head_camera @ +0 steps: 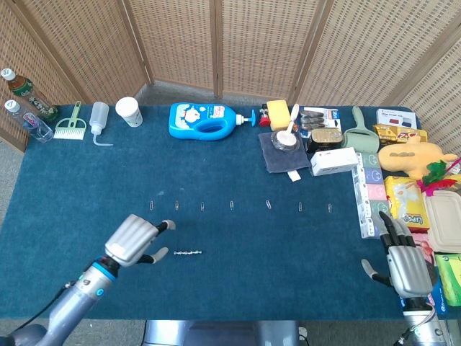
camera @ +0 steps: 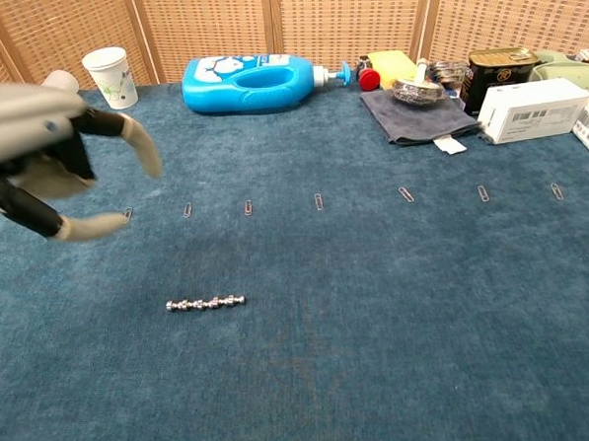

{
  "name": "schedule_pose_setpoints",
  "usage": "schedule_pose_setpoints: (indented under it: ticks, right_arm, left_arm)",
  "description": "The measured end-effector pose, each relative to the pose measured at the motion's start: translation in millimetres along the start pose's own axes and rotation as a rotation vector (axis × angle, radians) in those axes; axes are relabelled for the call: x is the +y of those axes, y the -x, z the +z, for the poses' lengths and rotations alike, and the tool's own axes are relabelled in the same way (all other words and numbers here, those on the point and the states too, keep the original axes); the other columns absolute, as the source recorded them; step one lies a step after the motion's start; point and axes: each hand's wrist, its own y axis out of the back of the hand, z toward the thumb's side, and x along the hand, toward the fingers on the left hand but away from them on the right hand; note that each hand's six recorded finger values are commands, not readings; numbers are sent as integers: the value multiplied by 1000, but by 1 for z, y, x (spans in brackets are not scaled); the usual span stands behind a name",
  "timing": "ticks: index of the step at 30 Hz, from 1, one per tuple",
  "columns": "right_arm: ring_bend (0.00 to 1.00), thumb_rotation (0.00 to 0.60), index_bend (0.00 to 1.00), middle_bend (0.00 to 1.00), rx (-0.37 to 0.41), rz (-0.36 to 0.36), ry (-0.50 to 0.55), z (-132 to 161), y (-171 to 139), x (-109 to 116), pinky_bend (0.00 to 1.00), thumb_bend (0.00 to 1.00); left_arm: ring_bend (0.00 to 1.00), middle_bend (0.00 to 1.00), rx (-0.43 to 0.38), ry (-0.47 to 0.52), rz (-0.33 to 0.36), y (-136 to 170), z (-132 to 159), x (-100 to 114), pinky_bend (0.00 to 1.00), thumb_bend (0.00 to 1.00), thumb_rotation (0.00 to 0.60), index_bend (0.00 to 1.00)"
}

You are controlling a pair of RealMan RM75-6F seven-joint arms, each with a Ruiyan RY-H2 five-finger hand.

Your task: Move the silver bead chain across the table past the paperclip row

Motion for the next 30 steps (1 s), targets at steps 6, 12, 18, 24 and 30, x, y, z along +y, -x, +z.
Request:
schedule_pose_setpoints:
  ticks: [6,12,18,24,30]
  right_arm:
    - [72,600,0,40,5,7,9,-2,2,-2,79,301]
    - [76,600,0,40,8,19,17,-5,4,-6,79,301]
    - [81,600,0,40,-1,16,25,-9,4,-6,79,301]
    - [81,600,0,40,-10,17,31,-13,2,-7,78,301]
    - [81,600,0,39,-18,18,34,-17,2,-8,79,301]
  left_arm:
    - [1000,969,-5,10,-51,-4,16,-21,1000,310,478,354]
    - [1000,977,-4,29,-89,-8,26,-39,1000,325,519,368]
    - [1000,987,14,48,-106,-16,31,-56,1000,355,600,398]
    - [1000,987,43,62,-118,-24,33,-71,1000,356,600,399]
    - [1000,987,56,76,-123,-31,35,-80,1000,357,600,401]
